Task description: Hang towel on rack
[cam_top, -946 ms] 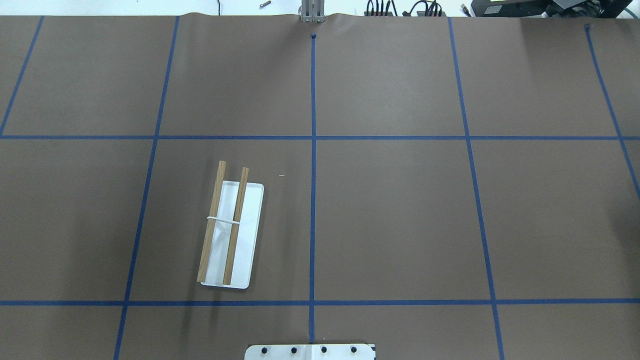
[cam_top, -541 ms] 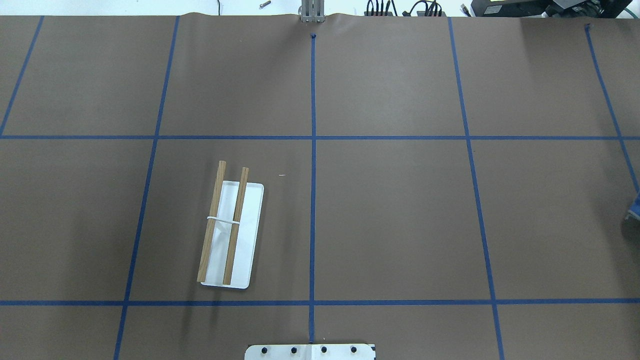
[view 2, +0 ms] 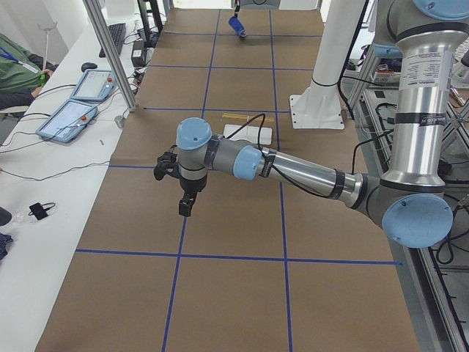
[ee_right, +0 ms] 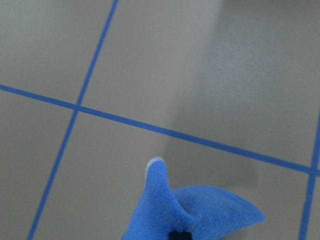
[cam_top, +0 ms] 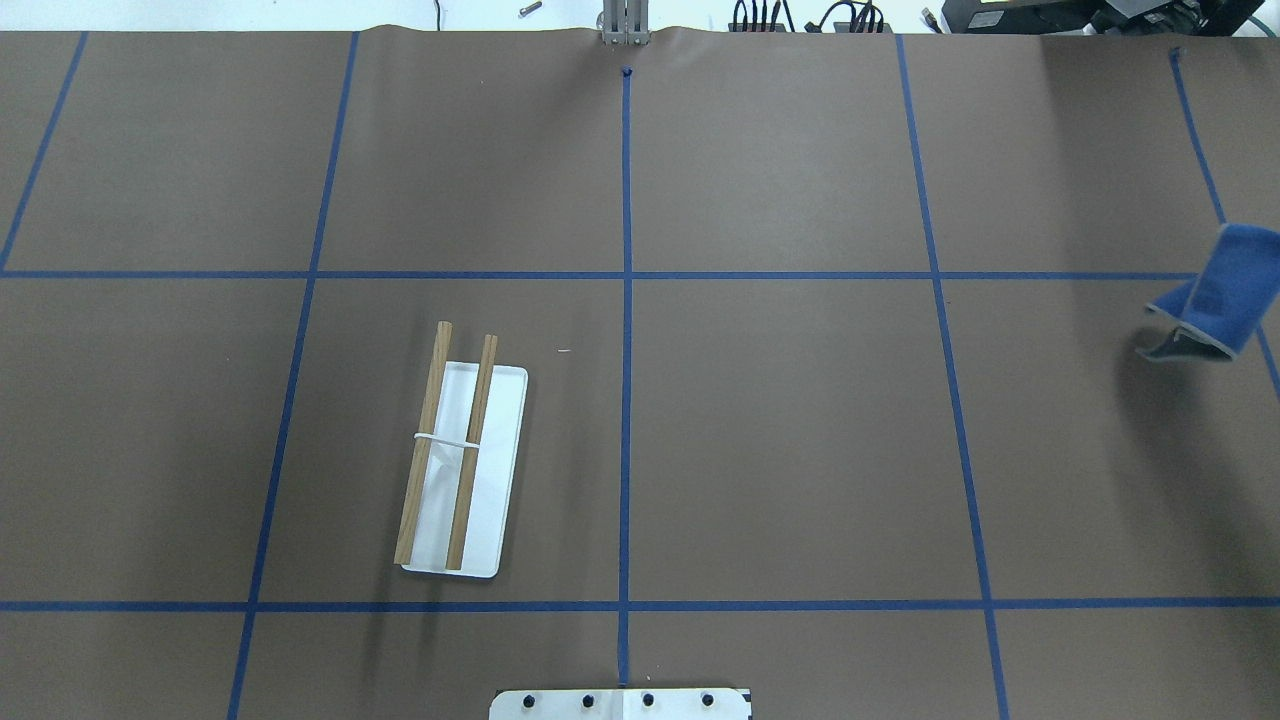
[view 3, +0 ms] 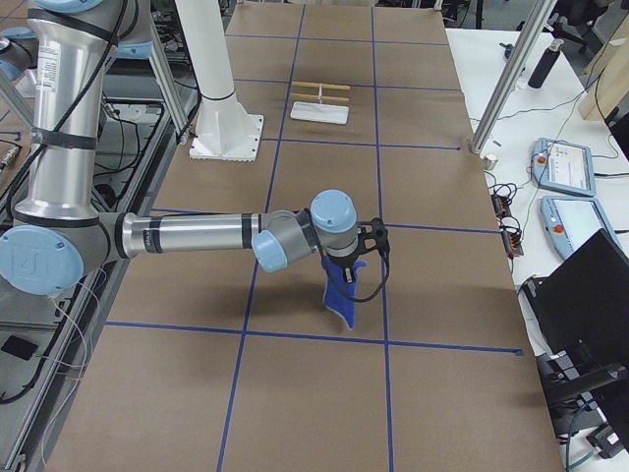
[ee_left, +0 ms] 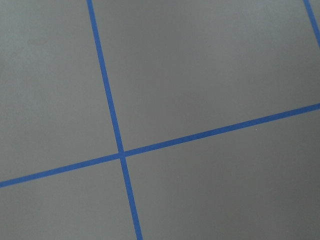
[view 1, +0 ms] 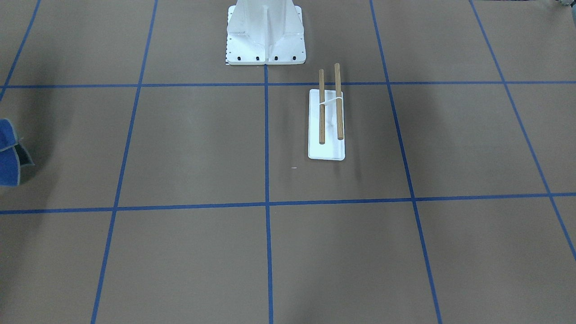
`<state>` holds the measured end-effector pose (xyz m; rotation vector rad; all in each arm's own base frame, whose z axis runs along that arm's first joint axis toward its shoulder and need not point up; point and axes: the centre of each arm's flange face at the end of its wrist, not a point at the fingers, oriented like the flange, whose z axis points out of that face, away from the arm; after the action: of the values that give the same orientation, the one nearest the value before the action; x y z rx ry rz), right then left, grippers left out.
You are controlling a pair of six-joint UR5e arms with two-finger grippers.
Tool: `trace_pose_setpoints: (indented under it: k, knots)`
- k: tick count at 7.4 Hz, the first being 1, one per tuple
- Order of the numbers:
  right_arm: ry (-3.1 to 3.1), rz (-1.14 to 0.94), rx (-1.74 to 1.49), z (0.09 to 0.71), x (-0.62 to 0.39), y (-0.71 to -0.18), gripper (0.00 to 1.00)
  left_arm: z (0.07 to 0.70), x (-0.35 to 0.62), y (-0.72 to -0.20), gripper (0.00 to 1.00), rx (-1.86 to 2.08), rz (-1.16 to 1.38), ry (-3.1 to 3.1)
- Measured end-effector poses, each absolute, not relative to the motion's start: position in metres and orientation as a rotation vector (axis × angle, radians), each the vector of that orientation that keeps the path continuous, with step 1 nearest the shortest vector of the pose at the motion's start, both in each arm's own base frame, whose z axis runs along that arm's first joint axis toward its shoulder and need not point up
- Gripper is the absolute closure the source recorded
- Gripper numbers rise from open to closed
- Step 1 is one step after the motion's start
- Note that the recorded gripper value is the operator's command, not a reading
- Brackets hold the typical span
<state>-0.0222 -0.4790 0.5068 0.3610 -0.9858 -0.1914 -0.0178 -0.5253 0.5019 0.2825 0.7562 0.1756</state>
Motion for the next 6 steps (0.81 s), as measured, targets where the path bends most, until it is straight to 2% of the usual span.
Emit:
trace_pose_setpoints:
  k: [3, 6]
  knots:
    - [-1.091, -0.254, 0.457, 0.392, -0.059, -0.534, 1.0, 0.48, -0.015, -0.54, 0.01, 0.415, 0.191, 0.769]
    - [-1.156, -0.288, 0.468, 0.286, -0.161, -0.55, 1.0, 0.435, 0.03, -0.563, 0.01, 0.427, 0.125, 0.836]
